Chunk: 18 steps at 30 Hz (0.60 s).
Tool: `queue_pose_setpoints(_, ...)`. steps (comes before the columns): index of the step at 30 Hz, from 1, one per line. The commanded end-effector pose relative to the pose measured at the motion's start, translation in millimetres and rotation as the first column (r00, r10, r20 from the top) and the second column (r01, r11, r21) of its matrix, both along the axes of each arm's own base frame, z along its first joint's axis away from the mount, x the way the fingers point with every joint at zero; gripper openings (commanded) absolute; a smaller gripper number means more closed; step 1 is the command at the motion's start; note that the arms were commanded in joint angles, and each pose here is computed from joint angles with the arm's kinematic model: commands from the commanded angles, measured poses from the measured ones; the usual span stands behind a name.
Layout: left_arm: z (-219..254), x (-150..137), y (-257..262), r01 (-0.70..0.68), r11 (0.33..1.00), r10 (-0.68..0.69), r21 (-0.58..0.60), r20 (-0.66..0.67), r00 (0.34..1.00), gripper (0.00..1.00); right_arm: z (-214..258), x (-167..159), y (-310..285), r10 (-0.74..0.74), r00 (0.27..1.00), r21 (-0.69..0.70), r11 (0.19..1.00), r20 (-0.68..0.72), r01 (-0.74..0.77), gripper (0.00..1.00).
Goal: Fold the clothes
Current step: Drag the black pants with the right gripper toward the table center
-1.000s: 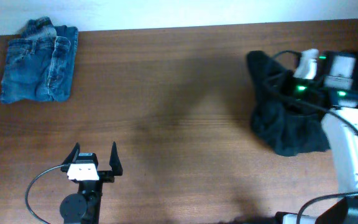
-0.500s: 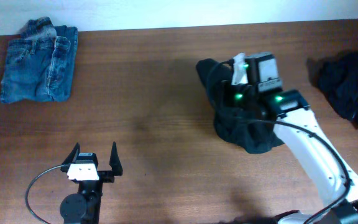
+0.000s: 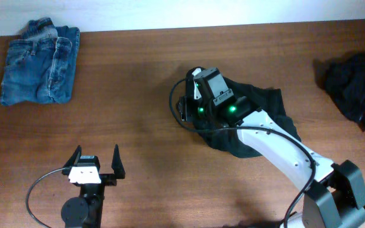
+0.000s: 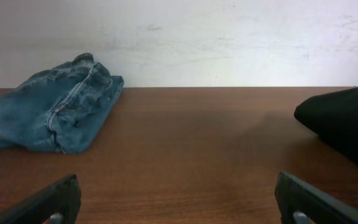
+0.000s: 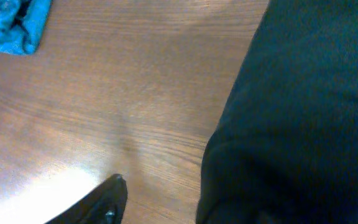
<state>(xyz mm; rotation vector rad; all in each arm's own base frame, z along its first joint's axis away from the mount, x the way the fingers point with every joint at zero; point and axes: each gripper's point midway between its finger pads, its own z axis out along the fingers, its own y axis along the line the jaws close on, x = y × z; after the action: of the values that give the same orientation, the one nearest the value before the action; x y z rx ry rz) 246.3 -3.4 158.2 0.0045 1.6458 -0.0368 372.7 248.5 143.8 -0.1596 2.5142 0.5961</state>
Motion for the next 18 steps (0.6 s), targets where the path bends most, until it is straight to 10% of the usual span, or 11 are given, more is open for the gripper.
queue_pose_setpoints(1,-1.4,-0.4,3.3,-0.016,1.0,0.016,0.013,-0.002,1.0,0.99,60.6,15.5,-11.6,-0.022,0.982,-0.027,0.999,0.186,0.027,0.65)
queue_pose_setpoints(9,-1.4,-0.4,3.3,-0.016,1.0,0.016,0.013,-0.002,1.0,0.99,136.9,30.6,-58.4,-0.11,0.936,-0.053,0.989,0.335,0.135,0.88)
queue_pose_setpoints(18,-1.4,-0.4,3.3,-0.016,1.0,0.016,0.013,-0.002,1.0,0.99,99.1,30.7,-168.8,-0.383,0.917,-0.122,0.911,0.112,0.395,0.99)
